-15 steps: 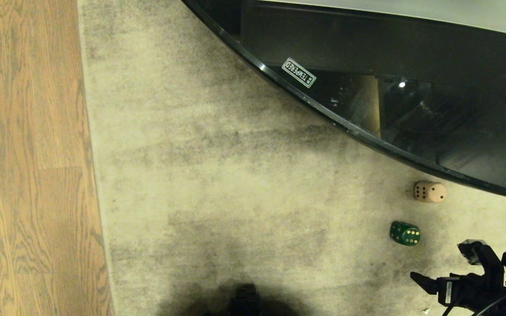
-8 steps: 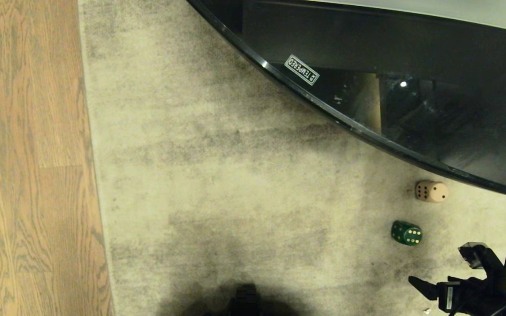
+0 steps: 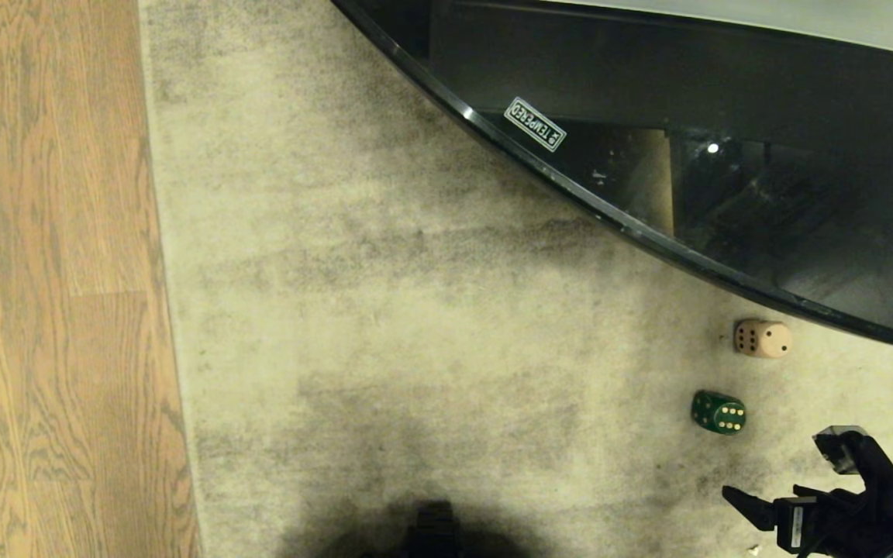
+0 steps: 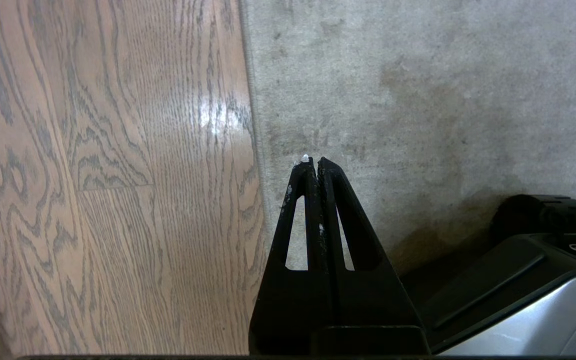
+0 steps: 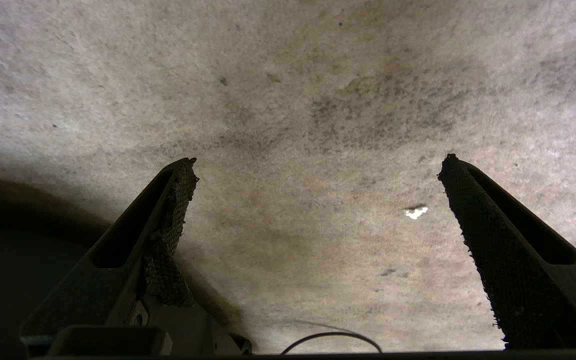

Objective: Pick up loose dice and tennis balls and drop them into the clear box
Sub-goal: Pick up toys out of the box

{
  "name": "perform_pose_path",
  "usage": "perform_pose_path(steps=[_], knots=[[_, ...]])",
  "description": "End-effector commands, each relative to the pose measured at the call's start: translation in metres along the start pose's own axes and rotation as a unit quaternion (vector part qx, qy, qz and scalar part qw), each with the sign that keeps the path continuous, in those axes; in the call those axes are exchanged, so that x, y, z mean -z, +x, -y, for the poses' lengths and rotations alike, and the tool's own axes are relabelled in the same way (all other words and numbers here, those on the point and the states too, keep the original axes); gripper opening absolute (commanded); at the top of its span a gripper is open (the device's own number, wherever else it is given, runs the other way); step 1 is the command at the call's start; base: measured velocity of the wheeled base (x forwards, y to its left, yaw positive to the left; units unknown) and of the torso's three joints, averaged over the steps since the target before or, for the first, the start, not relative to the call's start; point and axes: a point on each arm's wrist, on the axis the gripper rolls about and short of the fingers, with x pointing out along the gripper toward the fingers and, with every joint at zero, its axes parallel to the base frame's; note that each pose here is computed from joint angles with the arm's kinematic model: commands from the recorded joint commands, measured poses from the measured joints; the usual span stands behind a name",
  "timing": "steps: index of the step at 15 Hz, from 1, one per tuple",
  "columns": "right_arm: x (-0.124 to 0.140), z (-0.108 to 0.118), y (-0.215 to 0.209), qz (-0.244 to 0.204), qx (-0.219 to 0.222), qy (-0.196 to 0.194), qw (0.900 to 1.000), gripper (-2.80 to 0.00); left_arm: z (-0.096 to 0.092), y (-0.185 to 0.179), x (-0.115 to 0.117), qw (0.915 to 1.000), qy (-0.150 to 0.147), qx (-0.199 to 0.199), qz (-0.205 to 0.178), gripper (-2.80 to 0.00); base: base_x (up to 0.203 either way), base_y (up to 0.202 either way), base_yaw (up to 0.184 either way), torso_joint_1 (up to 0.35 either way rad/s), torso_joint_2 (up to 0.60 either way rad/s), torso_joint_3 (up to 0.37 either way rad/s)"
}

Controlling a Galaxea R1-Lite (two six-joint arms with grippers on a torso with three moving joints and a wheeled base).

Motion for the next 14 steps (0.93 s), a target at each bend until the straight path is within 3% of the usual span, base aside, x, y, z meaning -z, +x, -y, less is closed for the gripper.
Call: perform_pose_path(steps=[1,8,14], knots=[[-0.0019,-0.0004,-0.0015,0.007,0.000,-0.004,1.000,0.00,0.0000,0.0003,0.0008,1.0000,0.000,0.000,-0.001,-2.80,0.000,0.000,0.000,0.000,0.00,0.000],[-0.0034,0.0003,-0.0009,0.009,0.001,-0.006,1.000,0.00,0.0000,0.0003,0.0009,1.0000,0.000,0.000,-0.002,-2.80,0.000,0.000,0.000,0.000,0.00,0.000],[-0.0049,0.0015,0.0005,0.012,0.002,-0.007,1.000,0.00,0.0000,0.0003,0.0008,1.0000,0.000,0.000,-0.001,-2.80,-0.138,0.000,-0.022,0.004,0.00,0.003]])
